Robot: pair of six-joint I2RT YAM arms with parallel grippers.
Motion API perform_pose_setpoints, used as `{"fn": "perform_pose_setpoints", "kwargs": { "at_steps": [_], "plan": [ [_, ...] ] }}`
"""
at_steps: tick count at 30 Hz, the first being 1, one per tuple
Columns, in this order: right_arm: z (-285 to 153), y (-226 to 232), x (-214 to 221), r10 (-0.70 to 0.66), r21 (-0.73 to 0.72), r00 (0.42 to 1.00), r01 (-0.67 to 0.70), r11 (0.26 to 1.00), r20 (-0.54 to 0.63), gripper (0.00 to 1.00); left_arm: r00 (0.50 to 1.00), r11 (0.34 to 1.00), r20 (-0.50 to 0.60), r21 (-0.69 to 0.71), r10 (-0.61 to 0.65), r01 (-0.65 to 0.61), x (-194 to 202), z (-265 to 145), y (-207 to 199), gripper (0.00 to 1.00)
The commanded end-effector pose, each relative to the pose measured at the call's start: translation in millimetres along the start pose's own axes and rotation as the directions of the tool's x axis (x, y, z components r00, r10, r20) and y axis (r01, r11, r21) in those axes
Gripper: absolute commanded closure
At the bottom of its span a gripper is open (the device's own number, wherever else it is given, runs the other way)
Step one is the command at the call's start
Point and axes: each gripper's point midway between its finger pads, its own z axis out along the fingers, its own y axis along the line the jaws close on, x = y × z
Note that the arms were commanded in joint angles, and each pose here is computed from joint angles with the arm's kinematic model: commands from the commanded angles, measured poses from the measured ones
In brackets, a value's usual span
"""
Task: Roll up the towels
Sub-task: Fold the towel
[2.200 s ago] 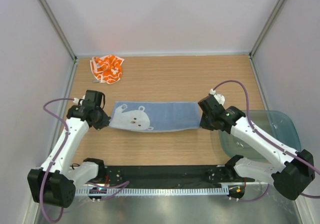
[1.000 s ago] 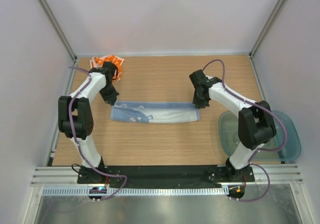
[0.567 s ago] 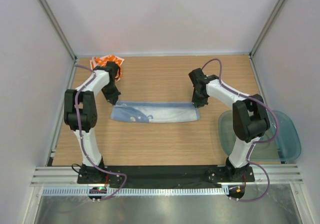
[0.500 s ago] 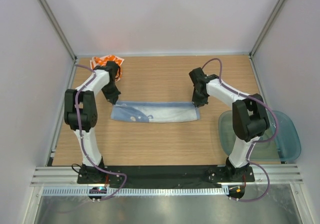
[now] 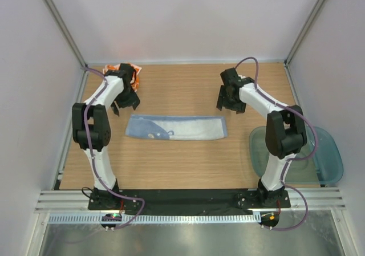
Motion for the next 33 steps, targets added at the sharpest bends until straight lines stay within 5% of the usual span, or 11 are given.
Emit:
{"fn": "perform_pose_setpoints", "kwargs": {
  "at_steps": [1, 4, 7, 11, 15, 19, 33],
  "plan": [
    [-47.3, -8.2, -32.0, 0.012, -0.014, 0.991, -0.01, 1.0, 0.13, 0.22, 0.993, 0.999, 0.115, -0.008, -0.035, 0.036, -22.6, -41.2, 19.5, 0.2],
    [-56.8, -12.3, -26.8, 0.022, -0.033, 0.989, -0.018, 0.999, 0.147, 0.2, 0.989, 0.999, 0.143, 0.01, -0.047, 0.046, -15.2, -53.8, 30.2, 0.22],
    [-70.2, 11.0, -14.4, 0.02, -0.206, 0.99, 0.009, 0.978, 0.143, 0.27, 0.989, 0.998, 0.143, 0.046, -0.046, 0.04, 5.5, -56.1, 33.6, 0.24],
    [-91.0, 61.1, 13.7, -0.023, -0.454, 0.992, 0.076, 0.888, 0.121, 0.53, 0.991, 0.991, 0.132, 0.132, -0.03, 0.013, 32.6, -53.9, 19.8, 0.26],
    [-86.1, 101.8, 42.6, 0.004, -0.657, 1.0, -0.014, 0.754, -0.017, 0.72, 1.0, 0.949, 0.015, 0.316, -0.026, 0.02, 65.7, -43.4, -13.5, 0.28],
    [-55.8, 93.6, 68.0, 0.003, -0.622, 0.996, -0.056, 0.781, -0.086, 0.8, 0.999, 0.947, -0.037, 0.317, -0.031, 0.041, 84.6, -21.3, -14.6, 0.3],
    [22.3, 36.2, 124.4, 0.026, -0.454, 0.976, -0.125, 0.882, -0.218, 0.8, 0.982, 0.98, -0.133, 0.131, -0.135, 0.152, 107.3, 43.1, 33.8, 0.31]
  ]
}}
